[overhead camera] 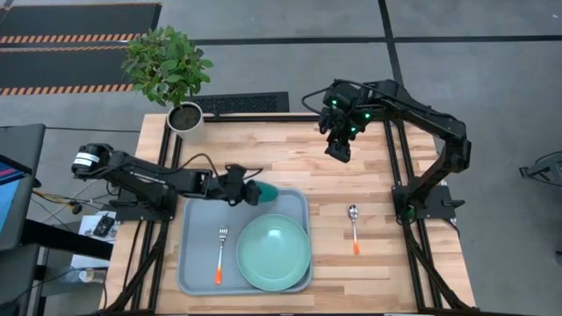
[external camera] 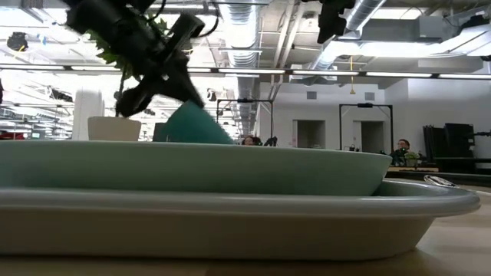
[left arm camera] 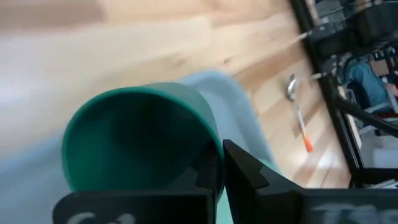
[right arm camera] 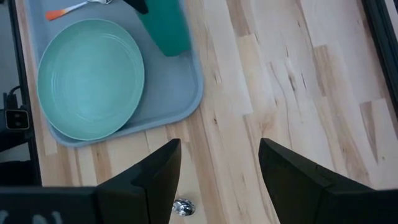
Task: Pick and place plate/cup/fork/spoon on tray
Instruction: Adjust the green cup
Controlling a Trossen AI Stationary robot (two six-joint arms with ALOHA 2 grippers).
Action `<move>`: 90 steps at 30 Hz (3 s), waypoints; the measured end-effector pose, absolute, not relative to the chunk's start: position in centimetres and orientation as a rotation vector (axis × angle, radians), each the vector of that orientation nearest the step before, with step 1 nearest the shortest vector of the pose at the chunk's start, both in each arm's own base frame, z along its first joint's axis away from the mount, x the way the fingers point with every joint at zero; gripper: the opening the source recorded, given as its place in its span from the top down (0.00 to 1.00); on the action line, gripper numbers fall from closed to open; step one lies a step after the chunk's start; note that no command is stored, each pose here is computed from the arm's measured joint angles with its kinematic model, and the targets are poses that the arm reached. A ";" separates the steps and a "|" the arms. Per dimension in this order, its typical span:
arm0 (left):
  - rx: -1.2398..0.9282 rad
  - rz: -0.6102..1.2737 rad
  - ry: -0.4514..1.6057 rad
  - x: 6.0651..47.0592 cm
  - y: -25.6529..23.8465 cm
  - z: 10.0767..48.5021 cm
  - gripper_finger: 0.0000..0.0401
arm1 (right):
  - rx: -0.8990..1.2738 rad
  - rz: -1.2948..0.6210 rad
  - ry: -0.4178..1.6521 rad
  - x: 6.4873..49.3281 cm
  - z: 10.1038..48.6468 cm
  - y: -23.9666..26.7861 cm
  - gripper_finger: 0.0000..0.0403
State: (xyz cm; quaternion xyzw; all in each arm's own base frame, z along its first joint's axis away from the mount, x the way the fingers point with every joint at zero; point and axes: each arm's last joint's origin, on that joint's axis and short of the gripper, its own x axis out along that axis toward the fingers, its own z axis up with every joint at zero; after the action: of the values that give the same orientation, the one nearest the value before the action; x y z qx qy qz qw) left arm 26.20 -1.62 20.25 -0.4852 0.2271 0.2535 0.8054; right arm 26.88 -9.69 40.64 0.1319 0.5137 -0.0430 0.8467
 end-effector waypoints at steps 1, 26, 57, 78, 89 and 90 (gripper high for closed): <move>-1.009 0.534 0.484 26.5 -1.4 20.9 0.99 | 0.277 -0.090 1.083 26.9 40.6 -9.7 0.41; 0.366 -0.188 0.630 28.5 -0.2 31.9 1.00 | 0.046 0.075 0.884 29.3 41.4 -9.2 0.41; 1.146 0.269 1.170 34.7 3.1 26.7 1.00 | 0.122 -0.323 0.787 35.0 39.3 -8.2 0.41; 1.290 -0.210 1.105 34.5 1.2 26.1 1.00 | -0.054 -0.176 1.221 29.1 39.0 -7.5 0.41; 0.937 -0.370 1.281 32.5 4.3 24.2 1.00 | 0.006 -0.243 1.067 25.2 42.6 -6.5 0.41; 0.919 -0.370 1.284 32.4 4.5 24.2 1.00 | 0.012 -0.247 1.059 25.0 42.8 -6.4 0.41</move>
State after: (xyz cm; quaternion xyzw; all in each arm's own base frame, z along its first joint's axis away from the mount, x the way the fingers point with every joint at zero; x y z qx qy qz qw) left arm 32.44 4.48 24.19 0.4107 0.5738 -0.1653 0.6890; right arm 24.98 -6.44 42.78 0.0057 0.5038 -0.1177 0.8558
